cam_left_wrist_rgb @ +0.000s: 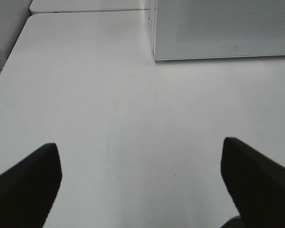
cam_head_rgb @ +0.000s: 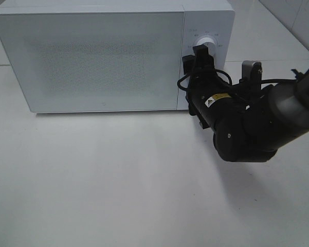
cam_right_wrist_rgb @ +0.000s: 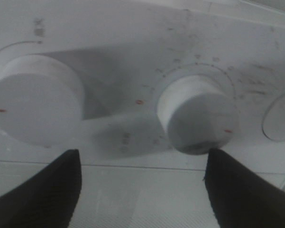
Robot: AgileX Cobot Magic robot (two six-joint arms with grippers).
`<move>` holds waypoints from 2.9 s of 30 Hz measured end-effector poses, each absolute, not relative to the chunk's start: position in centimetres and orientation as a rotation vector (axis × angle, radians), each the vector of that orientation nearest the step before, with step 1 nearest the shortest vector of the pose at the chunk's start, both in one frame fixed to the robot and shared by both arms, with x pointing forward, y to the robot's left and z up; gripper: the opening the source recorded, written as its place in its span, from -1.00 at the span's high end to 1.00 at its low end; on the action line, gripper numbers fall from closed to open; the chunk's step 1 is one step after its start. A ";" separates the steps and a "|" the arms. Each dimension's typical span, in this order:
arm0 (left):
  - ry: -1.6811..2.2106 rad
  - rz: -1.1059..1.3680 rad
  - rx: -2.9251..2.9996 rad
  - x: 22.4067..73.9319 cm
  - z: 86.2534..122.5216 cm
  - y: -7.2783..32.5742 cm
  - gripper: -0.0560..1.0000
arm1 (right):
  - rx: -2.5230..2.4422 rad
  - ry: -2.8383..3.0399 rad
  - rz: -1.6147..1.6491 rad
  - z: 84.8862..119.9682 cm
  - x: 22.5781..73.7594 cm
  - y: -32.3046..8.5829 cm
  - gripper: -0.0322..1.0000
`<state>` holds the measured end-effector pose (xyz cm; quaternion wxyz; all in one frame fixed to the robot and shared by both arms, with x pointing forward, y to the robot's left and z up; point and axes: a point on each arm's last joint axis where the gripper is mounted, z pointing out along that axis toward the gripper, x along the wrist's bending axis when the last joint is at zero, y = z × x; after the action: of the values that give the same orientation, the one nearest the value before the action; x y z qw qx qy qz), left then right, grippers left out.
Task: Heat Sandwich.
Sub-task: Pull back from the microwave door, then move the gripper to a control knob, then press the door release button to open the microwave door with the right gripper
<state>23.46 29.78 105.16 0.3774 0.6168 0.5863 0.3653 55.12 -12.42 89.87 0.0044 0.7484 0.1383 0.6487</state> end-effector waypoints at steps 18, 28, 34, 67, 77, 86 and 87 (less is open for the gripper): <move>1.499 0.934 1.577 23.5 105.2 29.8 -0.69 | 2.069 0.781 2.016 94.3 48.6 -15.0 -0.46; 1.499 0.934 1.577 23.5 105.2 29.8 -0.69 | 1.963 1.135 1.849 95.9 46.2 -15.3 -0.46; 1.499 0.934 1.577 23.5 105.2 29.8 -0.69 | 1.884 1.430 1.668 97.0 44.8 -15.5 -0.46; 1.499 0.934 1.577 23.5 105.2 29.8 -0.69 | 1.647 2.424 0.750 103.0 45.2 -16.7 -0.28; 1.499 0.934 1.577 23.5 105.2 29.8 -0.69 | 1.755 2.492 0.553 102.6 44.5 -18.4 0.06; 1.499 0.934 1.577 23.5 105.2 29.8 -0.69 | 1.838 2.413 0.491 105.6 42.2 -22.7 0.10; 1.499 0.934 1.577 23.5 105.2 29.8 -0.69 | 1.860 2.381 0.486 106.0 41.8 -23.4 0.10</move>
<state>23.46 29.78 105.16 0.3774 0.6168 0.5863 0.3653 41.82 -23.43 106.04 0.0407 0.6073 0.7774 0.1588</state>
